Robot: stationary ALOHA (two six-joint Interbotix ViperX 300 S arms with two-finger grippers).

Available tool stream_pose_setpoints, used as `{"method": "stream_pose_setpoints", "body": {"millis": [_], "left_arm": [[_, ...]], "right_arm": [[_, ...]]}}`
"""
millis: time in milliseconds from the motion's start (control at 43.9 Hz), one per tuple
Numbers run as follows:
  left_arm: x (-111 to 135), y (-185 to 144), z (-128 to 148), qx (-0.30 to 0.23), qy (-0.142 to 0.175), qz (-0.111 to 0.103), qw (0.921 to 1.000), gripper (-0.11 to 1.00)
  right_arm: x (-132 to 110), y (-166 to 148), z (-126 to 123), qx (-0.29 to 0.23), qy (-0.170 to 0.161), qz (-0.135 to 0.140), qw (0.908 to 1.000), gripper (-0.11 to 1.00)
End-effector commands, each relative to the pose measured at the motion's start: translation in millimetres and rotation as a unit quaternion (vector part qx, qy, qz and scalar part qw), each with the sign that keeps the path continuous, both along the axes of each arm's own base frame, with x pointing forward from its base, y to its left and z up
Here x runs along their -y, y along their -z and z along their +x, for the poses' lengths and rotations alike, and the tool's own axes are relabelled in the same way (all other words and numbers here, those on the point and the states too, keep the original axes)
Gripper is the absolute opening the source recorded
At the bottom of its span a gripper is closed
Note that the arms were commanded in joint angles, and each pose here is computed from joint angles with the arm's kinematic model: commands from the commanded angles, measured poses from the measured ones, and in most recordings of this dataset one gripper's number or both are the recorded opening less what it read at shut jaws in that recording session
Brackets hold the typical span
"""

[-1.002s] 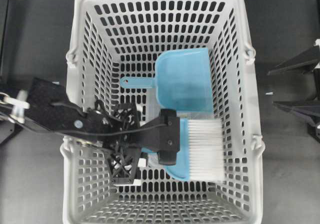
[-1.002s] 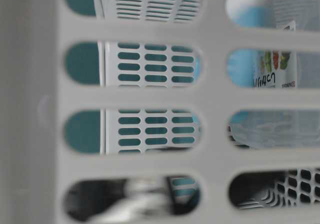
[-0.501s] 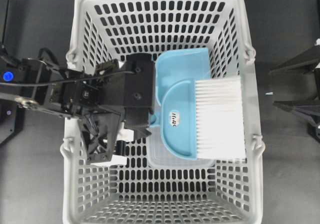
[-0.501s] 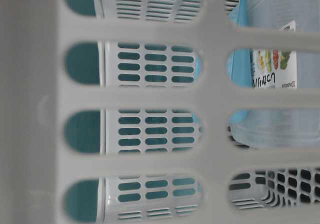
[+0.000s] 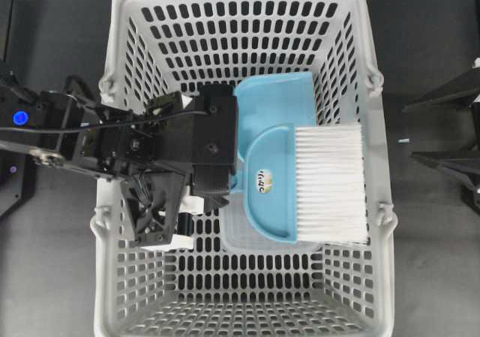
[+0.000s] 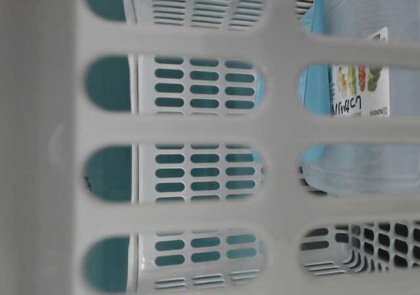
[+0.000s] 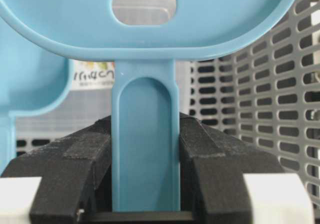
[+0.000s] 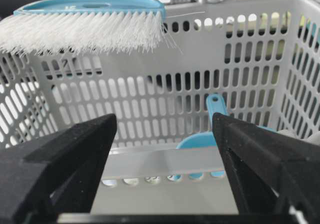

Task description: Pick up the hand brush from the shopping basket with the left arm.

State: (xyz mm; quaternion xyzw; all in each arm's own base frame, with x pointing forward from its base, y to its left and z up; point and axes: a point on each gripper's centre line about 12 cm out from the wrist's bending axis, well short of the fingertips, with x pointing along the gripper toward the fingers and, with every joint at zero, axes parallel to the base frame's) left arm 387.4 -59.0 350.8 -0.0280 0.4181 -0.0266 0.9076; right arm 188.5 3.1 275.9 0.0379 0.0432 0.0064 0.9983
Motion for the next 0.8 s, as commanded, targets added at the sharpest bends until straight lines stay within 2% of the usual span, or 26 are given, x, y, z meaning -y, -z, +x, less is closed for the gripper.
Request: {"method": "stream_pose_setpoints", "body": {"millis": [0, 774], "left_arm": [[0.6, -14.8, 0.7, 0.023, 0.001, -0.003, 0.9997, 0.24], [5.5, 2.1, 14.8, 0.005, 0.003, -0.001, 1.0, 0.24]], "right_arm": [[0.3, -3.4, 1.2, 0.006, 0.001, 0.002, 1.0, 0.74], [0.3, -5.1, -0.2, 0.011, 0.001, 0.002, 0.9999, 0.74]]}}
